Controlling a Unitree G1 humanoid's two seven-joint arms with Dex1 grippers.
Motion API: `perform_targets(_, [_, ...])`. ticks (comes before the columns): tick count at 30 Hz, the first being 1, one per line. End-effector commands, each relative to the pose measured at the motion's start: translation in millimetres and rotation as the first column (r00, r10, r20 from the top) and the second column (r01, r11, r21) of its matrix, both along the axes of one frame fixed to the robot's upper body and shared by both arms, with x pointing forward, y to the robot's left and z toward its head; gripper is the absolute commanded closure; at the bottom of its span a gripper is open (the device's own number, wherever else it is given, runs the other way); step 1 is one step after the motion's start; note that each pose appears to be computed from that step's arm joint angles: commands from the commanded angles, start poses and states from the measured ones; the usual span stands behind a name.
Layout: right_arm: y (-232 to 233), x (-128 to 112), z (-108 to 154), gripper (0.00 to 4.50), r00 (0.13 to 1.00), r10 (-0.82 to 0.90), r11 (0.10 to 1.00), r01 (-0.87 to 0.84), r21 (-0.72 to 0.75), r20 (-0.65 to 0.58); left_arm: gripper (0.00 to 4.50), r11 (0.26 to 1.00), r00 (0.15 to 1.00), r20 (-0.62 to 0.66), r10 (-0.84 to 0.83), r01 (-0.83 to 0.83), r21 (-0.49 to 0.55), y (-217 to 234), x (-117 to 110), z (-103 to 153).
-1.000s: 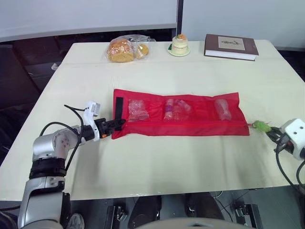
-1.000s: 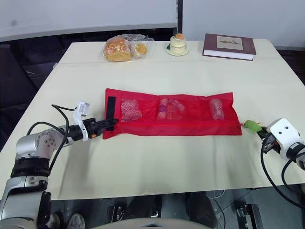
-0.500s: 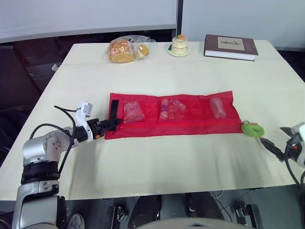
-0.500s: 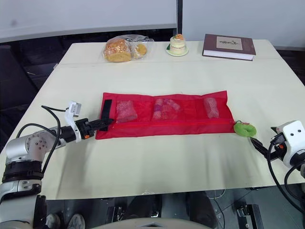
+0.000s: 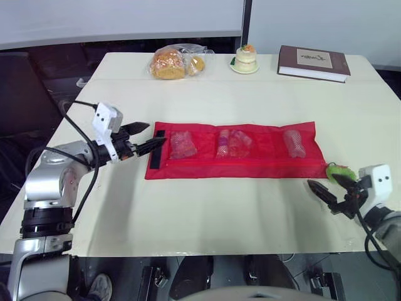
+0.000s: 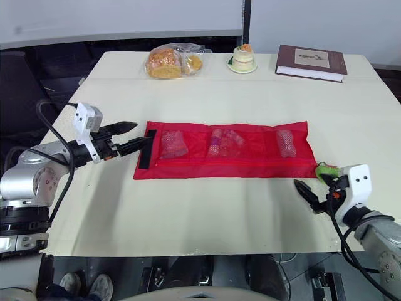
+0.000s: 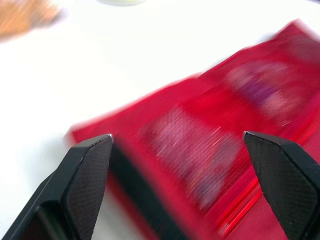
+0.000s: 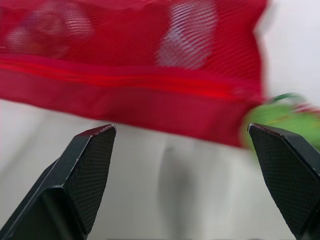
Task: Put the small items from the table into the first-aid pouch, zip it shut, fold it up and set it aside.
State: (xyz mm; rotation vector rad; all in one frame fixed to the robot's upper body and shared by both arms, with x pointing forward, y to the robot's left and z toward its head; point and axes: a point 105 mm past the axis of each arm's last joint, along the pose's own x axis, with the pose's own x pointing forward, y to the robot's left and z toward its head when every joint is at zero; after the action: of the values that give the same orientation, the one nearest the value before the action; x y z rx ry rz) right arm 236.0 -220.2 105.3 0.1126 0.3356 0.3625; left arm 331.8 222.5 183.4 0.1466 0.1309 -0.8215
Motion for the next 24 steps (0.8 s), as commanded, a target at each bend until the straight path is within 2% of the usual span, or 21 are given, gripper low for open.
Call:
perform_targets(1, [8, -3, -2, 0.0, 1.0, -0.012, 1.0, 0.012, 0.028, -0.024, 0.05, 0.98, 0.975, 0.099, -0.198, 0.196, 0.03, -38, -16, 29])
perform_targets(7, [-5, 6, -9, 0.0, 0.987, -0.148, 0.983, 0.153, 0.103, -0.056, 0.05, 0.905, 0.892, 0.155, -0.425, 0.411, 0.114, -73, -41, 42])
perform_targets(11, [-12, 13, -10, 0.0, 0.979, -0.195, 0.974, 0.2, 0.104, -0.051, 0.05, 0.835, 0.83, 0.114, -0.546, 0.529, 0.148, -83, -60, 41])
perform_targets(14, [-22, 21, -10, 0.0, 0.971, -0.238, 0.966, 0.24, 0.099, -0.031, 0.05, 0.743, 0.746, 0.032, -0.665, 0.657, 0.128, -86, -85, 35])
perform_targets(21, [-21, 37, -14, 0.0, 0.97, -0.24, 0.963, 0.242, 0.121, -0.03, 0.05, 0.721, 0.729, 0.026, -0.684, 0.67, 0.175, -84, -86, 28])
perform_targets(24, [-12, 45, -17, 0.0, 0.976, -0.216, 0.958, 0.22, 0.185, -0.039, 0.05, 0.721, 0.728, 0.029, -0.685, 0.671, 0.176, -85, -86, 27])
